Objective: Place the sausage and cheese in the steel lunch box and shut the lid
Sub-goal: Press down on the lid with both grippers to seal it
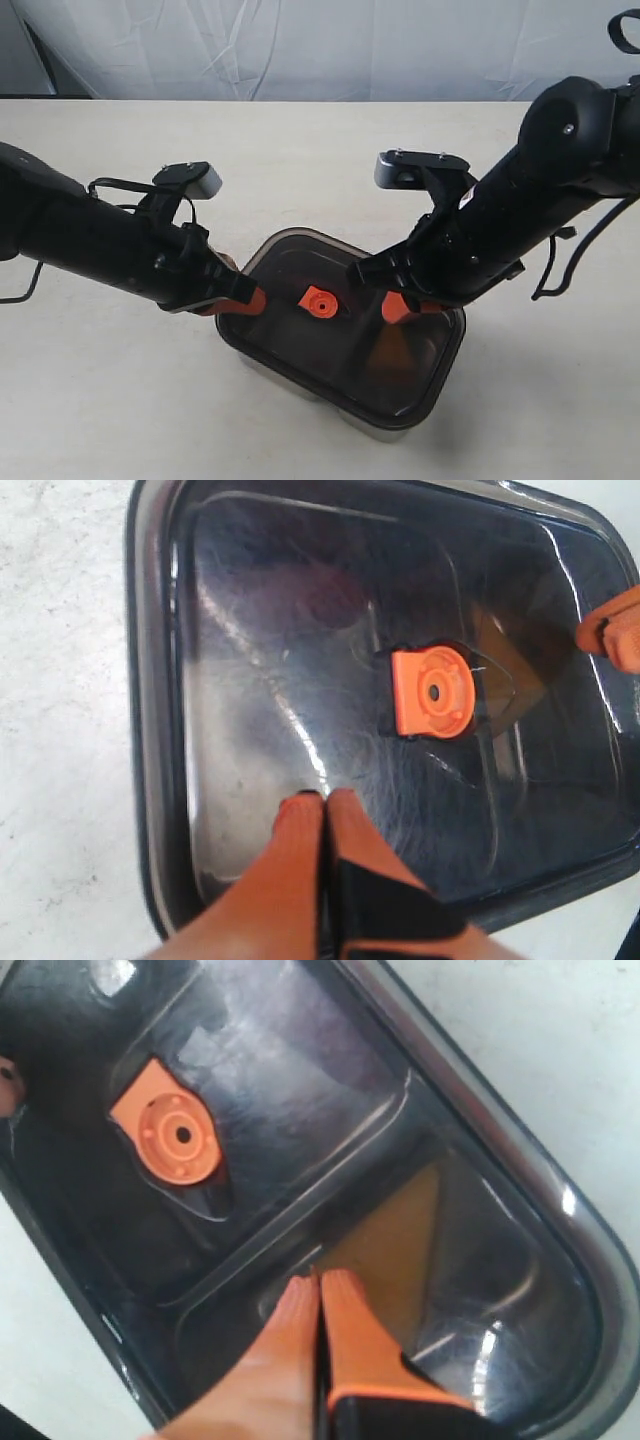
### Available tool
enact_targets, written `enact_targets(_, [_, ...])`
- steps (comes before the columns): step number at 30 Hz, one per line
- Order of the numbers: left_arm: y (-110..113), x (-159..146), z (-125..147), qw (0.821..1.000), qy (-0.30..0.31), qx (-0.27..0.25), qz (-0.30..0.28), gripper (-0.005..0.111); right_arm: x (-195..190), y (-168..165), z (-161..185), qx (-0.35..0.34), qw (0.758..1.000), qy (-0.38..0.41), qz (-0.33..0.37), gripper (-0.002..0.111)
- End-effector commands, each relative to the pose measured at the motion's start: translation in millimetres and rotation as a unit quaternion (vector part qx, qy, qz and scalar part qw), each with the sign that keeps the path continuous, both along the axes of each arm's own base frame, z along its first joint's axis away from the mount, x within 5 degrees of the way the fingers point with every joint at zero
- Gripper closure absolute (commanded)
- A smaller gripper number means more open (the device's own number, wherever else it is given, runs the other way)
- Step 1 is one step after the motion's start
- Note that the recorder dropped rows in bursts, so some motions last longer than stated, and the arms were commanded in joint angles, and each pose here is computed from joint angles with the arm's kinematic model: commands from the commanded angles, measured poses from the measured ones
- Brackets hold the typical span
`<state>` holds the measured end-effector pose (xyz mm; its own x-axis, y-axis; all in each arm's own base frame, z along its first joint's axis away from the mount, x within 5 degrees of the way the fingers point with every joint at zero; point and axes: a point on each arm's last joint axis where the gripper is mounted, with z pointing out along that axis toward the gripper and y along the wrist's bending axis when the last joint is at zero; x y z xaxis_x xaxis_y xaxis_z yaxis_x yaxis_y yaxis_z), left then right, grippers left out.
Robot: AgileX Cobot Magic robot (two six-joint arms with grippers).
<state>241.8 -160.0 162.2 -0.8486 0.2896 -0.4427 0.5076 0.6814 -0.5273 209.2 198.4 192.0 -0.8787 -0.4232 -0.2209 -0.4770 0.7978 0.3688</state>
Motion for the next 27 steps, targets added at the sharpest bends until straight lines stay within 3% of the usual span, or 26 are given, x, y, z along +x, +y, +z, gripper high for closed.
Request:
enact_targets(1, [1.0, 0.2, -2.6, 1.000, -0.006, 0.013, -0.003, 0.107, 0.6, 1.6, -10.6, -0.010, 1.000, 0.010, 0.004, 0.109])
enact_targets(13, [3.9, 8.6, -2.8, 0.999, -0.031, 0.030, 0.029, 0.107, 3.5, 3.6, -29.4, -0.029, 0.999, 0.034, 0.004, 0.109])
enact_targets(22, [-3.3, 22.5, 13.7, 0.998, -0.060, 0.011, 0.026, 0.107, 5.3, 4.5, -37.1, -0.035, 0.999, 0.039, 0.002, 0.109])
enact_targets(27, [-14.3, 28.7, 13.8, 0.998, -0.052, -0.019, -0.007, 0.107, 5.3, 4.5, -37.1, -0.035, 0.999, 0.038, 0.003, 0.109])
